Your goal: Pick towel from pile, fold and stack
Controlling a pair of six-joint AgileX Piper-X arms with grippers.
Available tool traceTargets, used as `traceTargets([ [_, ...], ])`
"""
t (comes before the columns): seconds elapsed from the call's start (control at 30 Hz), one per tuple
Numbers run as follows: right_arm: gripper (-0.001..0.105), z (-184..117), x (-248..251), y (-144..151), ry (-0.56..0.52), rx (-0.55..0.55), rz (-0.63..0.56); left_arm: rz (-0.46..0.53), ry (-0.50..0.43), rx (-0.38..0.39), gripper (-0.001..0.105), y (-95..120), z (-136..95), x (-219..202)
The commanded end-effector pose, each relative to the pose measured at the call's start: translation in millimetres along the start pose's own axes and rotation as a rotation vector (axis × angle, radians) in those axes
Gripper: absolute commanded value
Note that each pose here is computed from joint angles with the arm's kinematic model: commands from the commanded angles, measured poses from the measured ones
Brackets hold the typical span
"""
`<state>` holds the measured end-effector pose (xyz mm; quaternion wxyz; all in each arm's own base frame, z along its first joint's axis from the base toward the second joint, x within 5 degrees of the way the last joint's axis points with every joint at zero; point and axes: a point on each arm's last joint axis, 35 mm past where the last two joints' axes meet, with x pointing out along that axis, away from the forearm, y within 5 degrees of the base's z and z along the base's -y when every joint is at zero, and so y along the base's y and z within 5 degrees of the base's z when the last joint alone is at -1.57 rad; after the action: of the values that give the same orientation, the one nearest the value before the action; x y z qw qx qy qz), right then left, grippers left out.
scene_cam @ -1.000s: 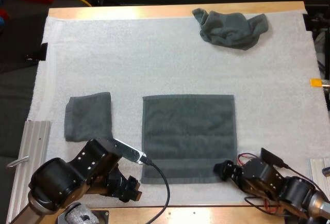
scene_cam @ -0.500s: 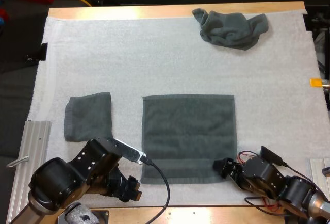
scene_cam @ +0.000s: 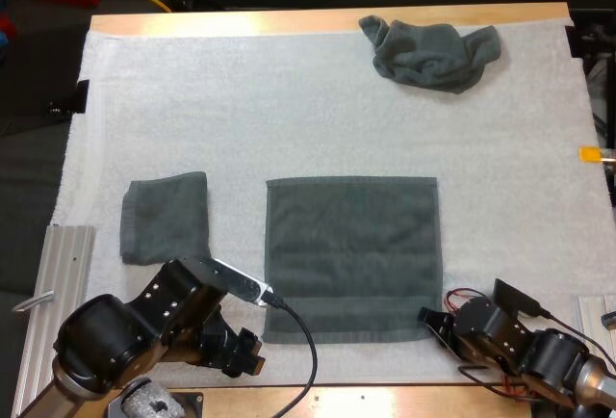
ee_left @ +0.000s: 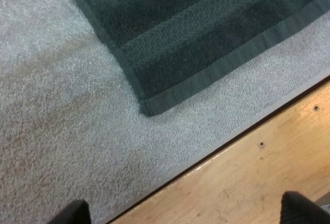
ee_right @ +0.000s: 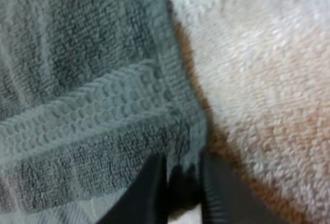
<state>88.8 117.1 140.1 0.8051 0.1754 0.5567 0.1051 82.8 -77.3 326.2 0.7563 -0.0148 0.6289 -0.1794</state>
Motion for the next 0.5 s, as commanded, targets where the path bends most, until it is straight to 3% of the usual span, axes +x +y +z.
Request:
traceTargets([
  [0.0, 0.001, -1.2, 1.6, -4.6, 0.0, 0.0, -0.031, -0.01, -0.003, 0.005, 0.069, -0.6, -1.3, -1.9],
  [0.33, 0.001, -11.2, 7.9, -18.0, 0.047, -0.035, -0.053, -0.013, -0.009, 0.014, 0.069, -0.5, -0.3, 2.3],
  [0.47, 0.001, -11.5, 7.6, -17.7, 0.057, -0.058, -0.044, -0.075, 0.017, 0.015, 0.069, -1.3, -0.2, 16.7],
])
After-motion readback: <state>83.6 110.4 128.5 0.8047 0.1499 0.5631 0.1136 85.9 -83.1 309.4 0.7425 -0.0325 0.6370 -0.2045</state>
